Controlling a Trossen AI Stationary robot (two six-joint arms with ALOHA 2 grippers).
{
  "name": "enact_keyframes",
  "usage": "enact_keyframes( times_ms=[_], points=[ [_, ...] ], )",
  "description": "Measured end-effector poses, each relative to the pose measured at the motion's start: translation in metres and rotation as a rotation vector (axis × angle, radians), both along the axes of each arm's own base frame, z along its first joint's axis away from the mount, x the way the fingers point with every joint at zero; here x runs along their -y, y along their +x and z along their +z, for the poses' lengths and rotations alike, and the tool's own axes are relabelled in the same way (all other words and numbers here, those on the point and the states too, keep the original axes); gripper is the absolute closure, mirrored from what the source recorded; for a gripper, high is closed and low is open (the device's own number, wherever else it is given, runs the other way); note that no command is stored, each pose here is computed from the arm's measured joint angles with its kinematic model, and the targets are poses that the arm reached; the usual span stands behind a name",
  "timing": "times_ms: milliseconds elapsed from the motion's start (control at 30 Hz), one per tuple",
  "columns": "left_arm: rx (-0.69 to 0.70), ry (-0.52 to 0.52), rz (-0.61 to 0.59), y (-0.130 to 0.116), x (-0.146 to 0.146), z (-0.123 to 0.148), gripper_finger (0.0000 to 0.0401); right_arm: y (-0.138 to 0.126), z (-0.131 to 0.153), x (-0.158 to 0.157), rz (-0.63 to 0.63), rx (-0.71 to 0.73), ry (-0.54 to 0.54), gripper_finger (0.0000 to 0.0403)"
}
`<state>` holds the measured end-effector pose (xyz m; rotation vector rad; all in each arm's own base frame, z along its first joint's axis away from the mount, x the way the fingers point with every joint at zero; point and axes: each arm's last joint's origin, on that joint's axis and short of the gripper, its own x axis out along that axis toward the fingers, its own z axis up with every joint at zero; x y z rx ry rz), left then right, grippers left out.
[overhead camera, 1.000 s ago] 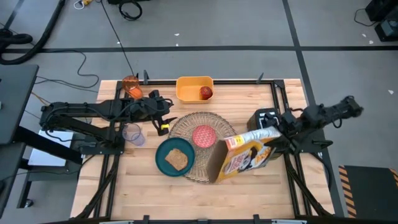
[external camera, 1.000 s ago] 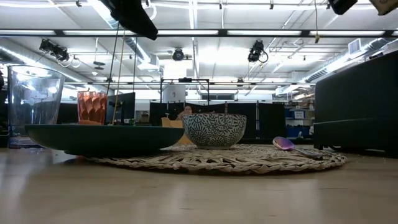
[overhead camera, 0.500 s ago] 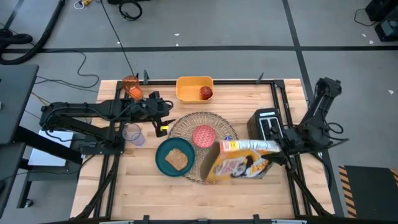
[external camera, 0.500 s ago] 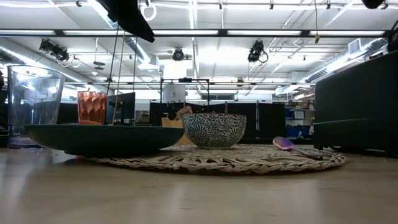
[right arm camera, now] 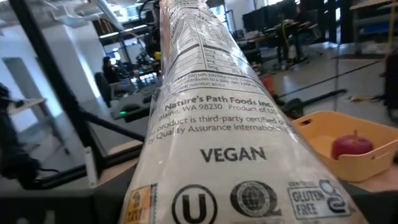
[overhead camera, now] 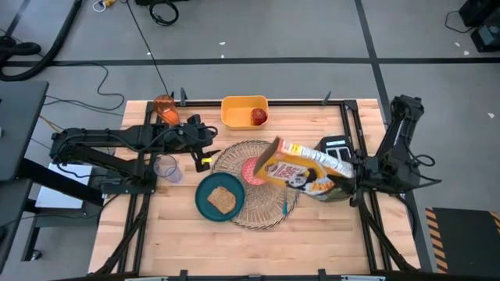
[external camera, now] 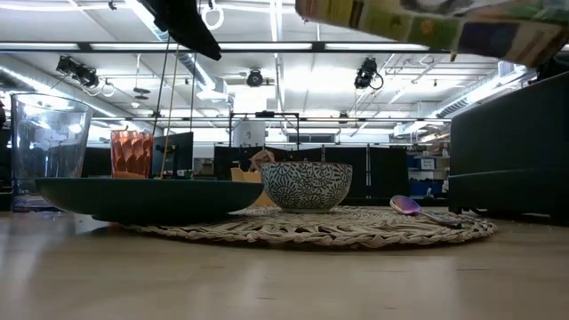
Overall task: Arrange a breakfast setting
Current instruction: Pour the cereal from the yellow cereal box into the red bowl
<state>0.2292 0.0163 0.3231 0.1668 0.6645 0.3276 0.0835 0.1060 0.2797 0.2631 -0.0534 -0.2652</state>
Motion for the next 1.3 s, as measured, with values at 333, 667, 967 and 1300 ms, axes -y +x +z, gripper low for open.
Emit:
enact_keyframes(
  times_ms=[333,667,967,1300],
  points=[
    [0.000,0.001,-0.001,0.000,0.000,0.000,0.0118,0.002,0.033,0.010,-0.079,-0.038,-0.140,0.0188],
    [0.005,-0.028,-0.026,0.001,0.001,0.000,0.0118,-0.004,0.028,0.031,0.005,-0.105,-0.206,0.0188],
    [0.055,-0.025,-0.027,0.003,0.001,0.004,0.0118,0.011,0.024,0.047,0.067,-0.197,-0.198,0.0188],
    [0.059,-0.031,-0.022,0.003,0.001,0.004,0.0118,0.013,0.036,0.062,0.131,-0.290,-0.165,0.0188]
  ],
)
